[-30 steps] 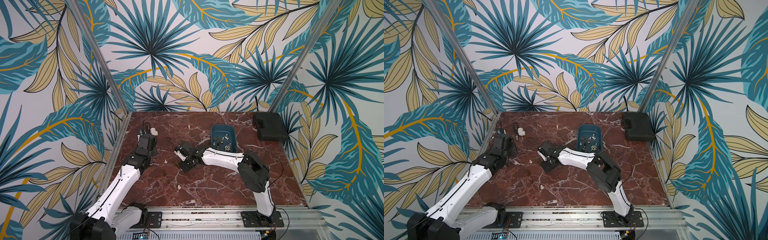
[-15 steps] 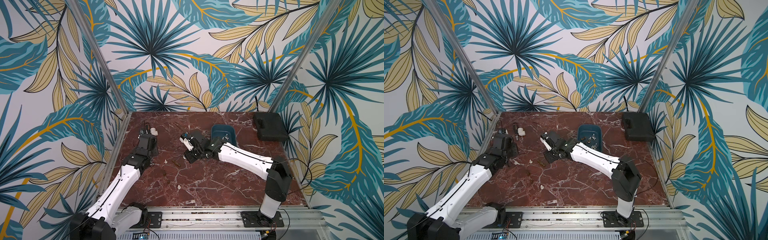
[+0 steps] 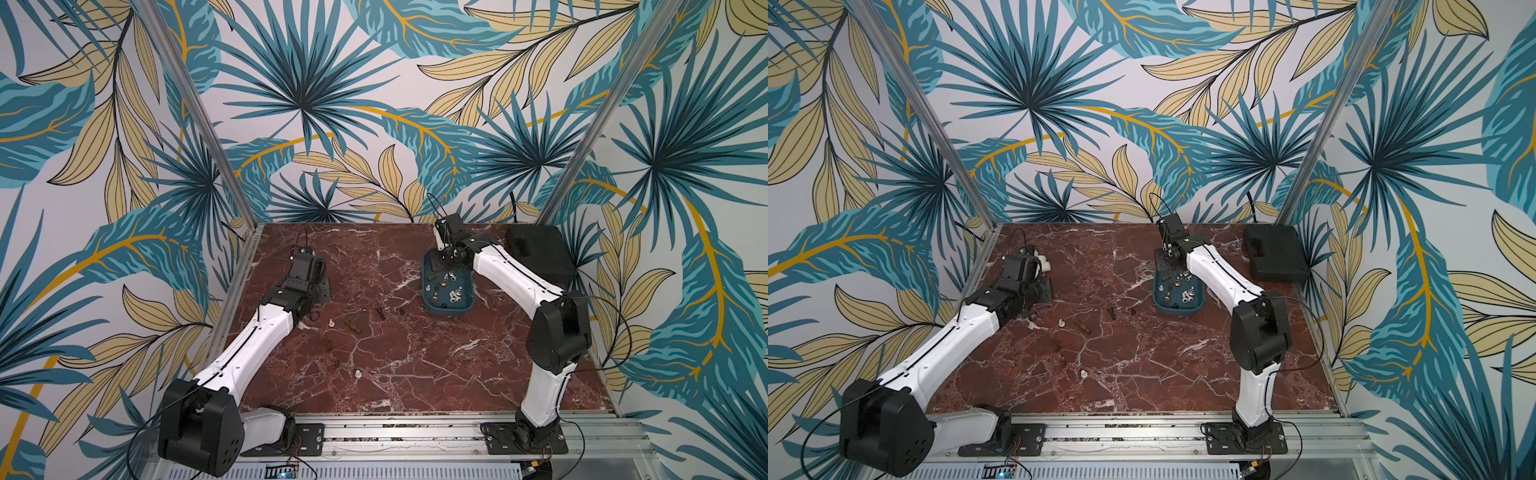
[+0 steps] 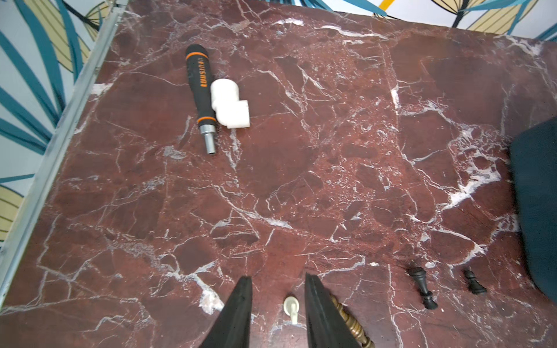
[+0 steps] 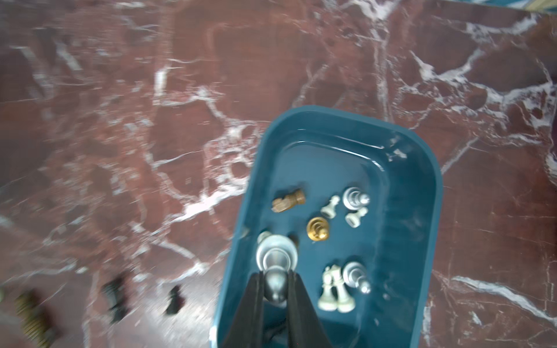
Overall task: Put the chess pieces into the storage box
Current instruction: Place the chess piece in the storage box, then pick up the chess piece at the center of the board.
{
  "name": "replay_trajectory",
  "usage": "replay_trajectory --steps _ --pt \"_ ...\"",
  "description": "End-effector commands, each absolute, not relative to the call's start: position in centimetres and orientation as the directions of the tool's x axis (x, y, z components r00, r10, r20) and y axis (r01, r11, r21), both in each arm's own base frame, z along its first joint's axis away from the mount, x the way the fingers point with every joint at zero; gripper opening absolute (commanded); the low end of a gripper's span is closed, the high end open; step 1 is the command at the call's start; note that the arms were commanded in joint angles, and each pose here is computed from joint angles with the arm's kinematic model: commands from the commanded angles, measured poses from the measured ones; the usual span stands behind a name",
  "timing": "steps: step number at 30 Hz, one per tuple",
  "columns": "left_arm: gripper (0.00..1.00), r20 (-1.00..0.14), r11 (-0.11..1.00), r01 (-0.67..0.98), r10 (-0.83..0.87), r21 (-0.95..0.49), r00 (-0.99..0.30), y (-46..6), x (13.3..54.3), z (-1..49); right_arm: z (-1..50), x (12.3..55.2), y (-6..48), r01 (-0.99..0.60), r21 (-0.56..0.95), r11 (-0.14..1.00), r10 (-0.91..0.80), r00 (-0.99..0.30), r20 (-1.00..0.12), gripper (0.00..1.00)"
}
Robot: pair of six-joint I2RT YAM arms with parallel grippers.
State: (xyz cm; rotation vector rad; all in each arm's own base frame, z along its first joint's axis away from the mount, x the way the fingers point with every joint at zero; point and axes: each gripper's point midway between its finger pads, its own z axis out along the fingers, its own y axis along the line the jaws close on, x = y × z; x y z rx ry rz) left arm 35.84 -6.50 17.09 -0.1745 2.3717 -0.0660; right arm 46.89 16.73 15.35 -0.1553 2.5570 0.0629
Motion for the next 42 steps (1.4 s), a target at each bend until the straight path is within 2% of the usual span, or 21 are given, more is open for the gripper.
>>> replay_trajectory --steps 1,10,19,22,26,30,37,42 --pt "0.34 -0.687 0.994 -0.038 -0.097 -0.1 -0.72 -8.2 36.3 17.6 13.3 48.0 16.2 -0.124 -0.011 0.992 -0.113 -0.858 -0.502 0.16" --pt "0.34 -0.658 0.994 0.003 -0.068 -0.106 -0.75 -9.8 36.7 16.8 9.8 52.1 15.8 -0.109 -0.009 0.994 -0.1 -0.876 -0.472 0.17" --pt "0.34 -0.63 0.995 0.029 -0.04 -0.098 -0.776 -10.8 37.1 16.2 6.5 52.7 15.4 -0.1 -0.001 0.995 -0.091 -0.903 -0.42 0.2" --pt "0.34 -0.623 0.995 0.038 -0.031 -0.097 -0.782 -11.1 37.1 16.1 6.6 52.6 15.4 -0.1 0.0 0.995 -0.091 -0.904 -0.417 0.26" --pt "0.35 -0.603 0.993 0.063 -0.011 -0.102 -0.798 -11.7 37.0 15.7 8.8 52.4 15.1 -0.096 -0.005 0.995 -0.089 -0.89 -0.448 0.36" --pt "0.35 -0.575 0.988 0.095 0.009 -0.118 -0.818 -13.2 37.0 15.3 13.4 51.5 14.8 -0.085 0.014 0.996 -0.067 -0.861 -0.505 0.36" --pt "0.36 -0.516 0.96 0.131 -0.017 -0.249 -0.857 -20.3 37.1 13.5 21.5 47.5 14.0 -0.049 0.079 0.996 0.013 -0.765 -0.643 0.36" --pt "0.36 -0.474 0.952 0.147 0.002 -0.27 -0.881 -23.9 37.3 11.3 23.0 44.4 14.6 -0.069 0.143 0.987 0.049 -0.727 -0.685 0.37"
